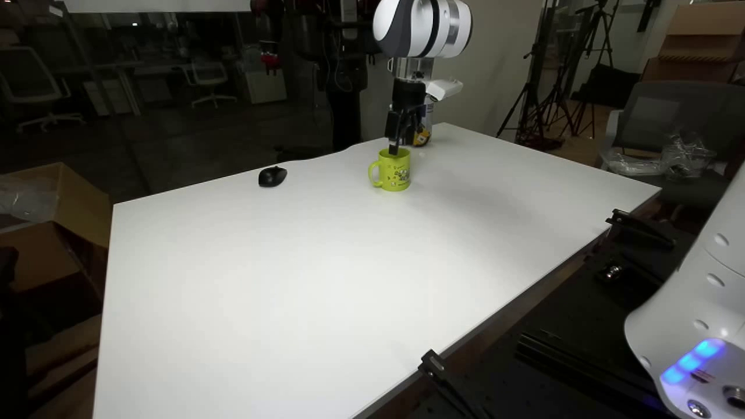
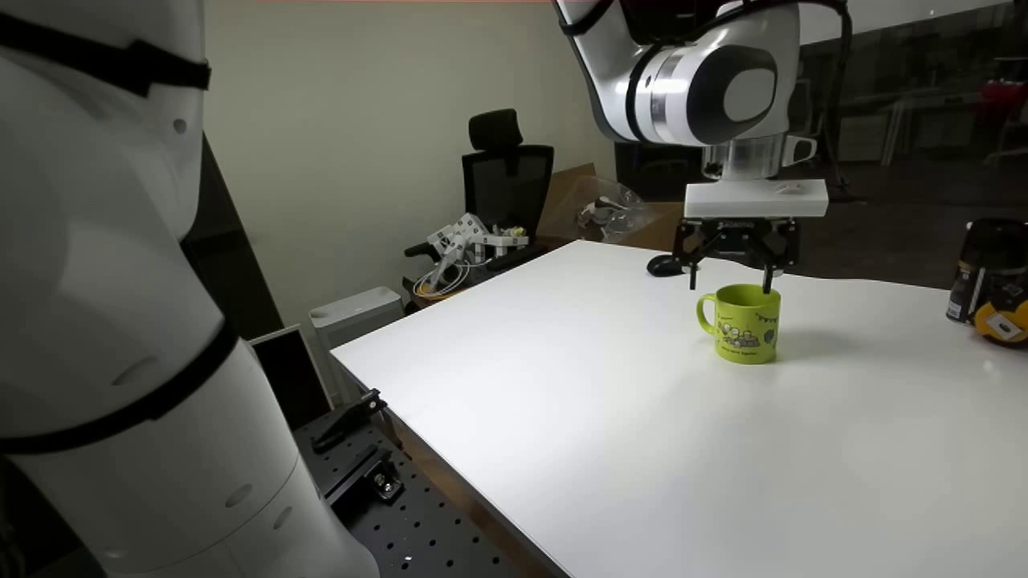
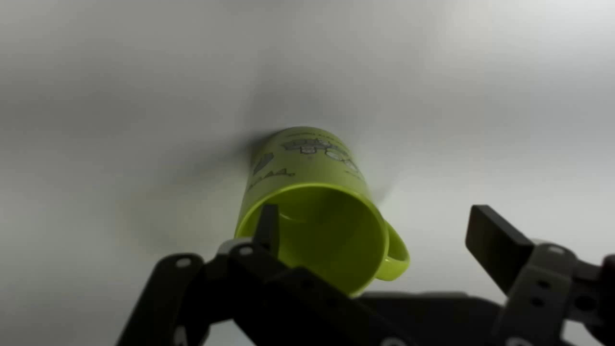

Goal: Slide the yellow mug to the left

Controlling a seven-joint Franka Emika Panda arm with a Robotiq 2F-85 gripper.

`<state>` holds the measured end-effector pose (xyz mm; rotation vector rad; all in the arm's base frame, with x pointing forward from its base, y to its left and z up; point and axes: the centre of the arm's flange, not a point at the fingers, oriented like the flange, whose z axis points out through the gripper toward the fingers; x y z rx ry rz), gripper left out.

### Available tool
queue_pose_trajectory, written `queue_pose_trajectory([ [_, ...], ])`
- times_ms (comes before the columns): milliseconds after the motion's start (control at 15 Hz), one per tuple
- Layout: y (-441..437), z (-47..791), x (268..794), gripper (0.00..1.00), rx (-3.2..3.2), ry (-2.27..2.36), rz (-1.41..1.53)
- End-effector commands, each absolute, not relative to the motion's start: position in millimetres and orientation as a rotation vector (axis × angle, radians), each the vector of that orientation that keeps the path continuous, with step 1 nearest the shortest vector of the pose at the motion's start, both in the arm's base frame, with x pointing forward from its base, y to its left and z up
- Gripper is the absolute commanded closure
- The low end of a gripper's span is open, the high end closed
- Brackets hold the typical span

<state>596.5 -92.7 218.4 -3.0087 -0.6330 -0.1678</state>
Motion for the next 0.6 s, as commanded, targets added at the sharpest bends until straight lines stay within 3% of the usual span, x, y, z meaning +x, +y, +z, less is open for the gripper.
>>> queue_pose_trajectory([
  [0, -92.1, 217.5, 599.0, 0.00, -3.005, -0.644, -0.166],
  [533, -75.8, 199.7, 635.2, 0.00, -3.015, -0.830, -0.145],
])
